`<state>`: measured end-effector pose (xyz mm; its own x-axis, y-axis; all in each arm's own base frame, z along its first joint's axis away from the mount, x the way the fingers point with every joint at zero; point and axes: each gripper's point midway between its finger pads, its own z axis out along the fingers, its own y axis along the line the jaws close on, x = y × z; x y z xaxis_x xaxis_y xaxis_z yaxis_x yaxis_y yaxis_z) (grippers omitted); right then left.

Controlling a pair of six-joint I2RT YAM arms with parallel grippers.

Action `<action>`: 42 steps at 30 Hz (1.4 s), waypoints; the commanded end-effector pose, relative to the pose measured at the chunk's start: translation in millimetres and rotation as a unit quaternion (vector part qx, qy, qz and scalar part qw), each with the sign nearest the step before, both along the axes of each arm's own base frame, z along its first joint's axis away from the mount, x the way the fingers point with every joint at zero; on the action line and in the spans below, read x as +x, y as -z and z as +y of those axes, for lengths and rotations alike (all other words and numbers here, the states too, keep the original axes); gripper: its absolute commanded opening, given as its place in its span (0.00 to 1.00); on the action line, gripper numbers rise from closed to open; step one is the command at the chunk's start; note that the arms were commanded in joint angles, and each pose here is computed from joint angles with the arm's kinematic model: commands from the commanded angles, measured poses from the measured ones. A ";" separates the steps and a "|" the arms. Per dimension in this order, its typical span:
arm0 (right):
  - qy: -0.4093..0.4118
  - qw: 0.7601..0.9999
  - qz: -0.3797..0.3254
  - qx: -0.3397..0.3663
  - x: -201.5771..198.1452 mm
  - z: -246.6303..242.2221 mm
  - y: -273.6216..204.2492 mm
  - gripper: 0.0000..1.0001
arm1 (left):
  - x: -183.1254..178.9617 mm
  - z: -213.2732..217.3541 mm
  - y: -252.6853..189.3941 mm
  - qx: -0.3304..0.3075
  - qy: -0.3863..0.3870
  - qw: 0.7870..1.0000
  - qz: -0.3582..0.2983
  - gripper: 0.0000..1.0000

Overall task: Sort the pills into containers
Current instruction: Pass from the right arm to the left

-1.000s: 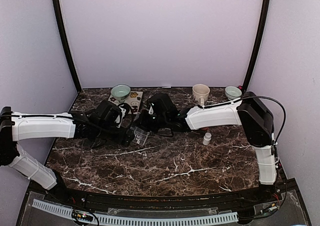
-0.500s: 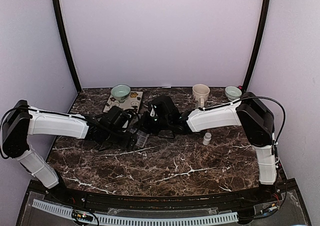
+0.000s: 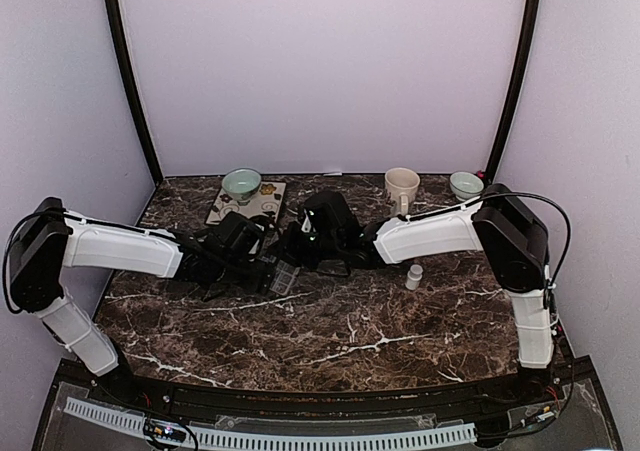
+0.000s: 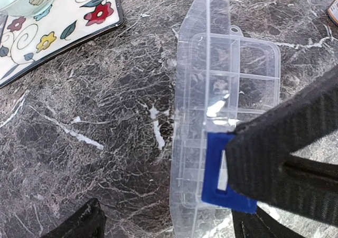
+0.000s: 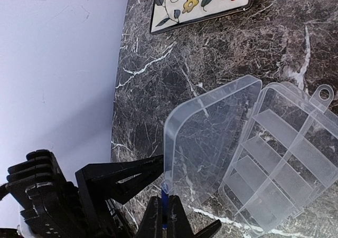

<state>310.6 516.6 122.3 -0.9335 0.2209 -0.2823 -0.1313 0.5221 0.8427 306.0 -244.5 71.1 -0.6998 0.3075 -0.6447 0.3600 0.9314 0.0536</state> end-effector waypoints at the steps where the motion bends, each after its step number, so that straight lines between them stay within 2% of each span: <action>1: 0.000 0.999 -0.013 0.034 6.7 3.6 -25.3 0.00 | 3.5 1.3 2.5 0.014 -0.003 1.000 -0.012 0.84; 7: 0.000 0.999 -0.009 0.034 7.7 2.4 -23.9 0.00 | 6.6 5.9 6.0 0.024 -0.013 0.999 -0.022 0.79; 14: 0.001 0.999 -0.003 0.033 8.6 1.0 -17.4 0.00 | 9.3 1.7 3.8 0.024 0.000 0.999 -0.032 0.66; 19: 0.003 0.999 0.002 0.031 10.7 -0.2 -13.1 0.00 | 8.1 -2.2 7.0 0.020 0.011 0.999 -0.028 0.52; 22: 0.003 1.000 0.001 0.031 10.9 -0.2 -12.2 0.00 | 8.4 -2.6 6.6 0.019 0.012 0.999 -0.030 0.33; 23: 0.003 1.000 0.001 0.031 10.8 -0.2 -12.1 0.00 | 8.7 -2.6 6.3 0.020 0.012 0.999 -0.031 0.29; 27: 0.003 1.000 0.003 0.031 11.1 -0.9 -10.1 0.00 | 9.6 -2.8 4.2 0.022 0.016 0.999 -0.034 0.23; 30: 0.004 1.000 0.002 0.030 11.4 -2.9 -9.5 0.00 | 10.9 -4.0 2.4 0.024 0.020 0.999 -0.037 0.22; 35: 0.006 1.000 0.000 0.030 11.4 -6.8 -9.5 0.07 | 12.4 -7.3 0.6 0.027 0.031 0.998 -0.041 0.20; 42: 0.003 1.000 -0.020 0.013 11.4 -15.7 -9.3 0.29 | 10.6 -13.2 -0.8 0.031 0.063 0.997 -0.043 0.17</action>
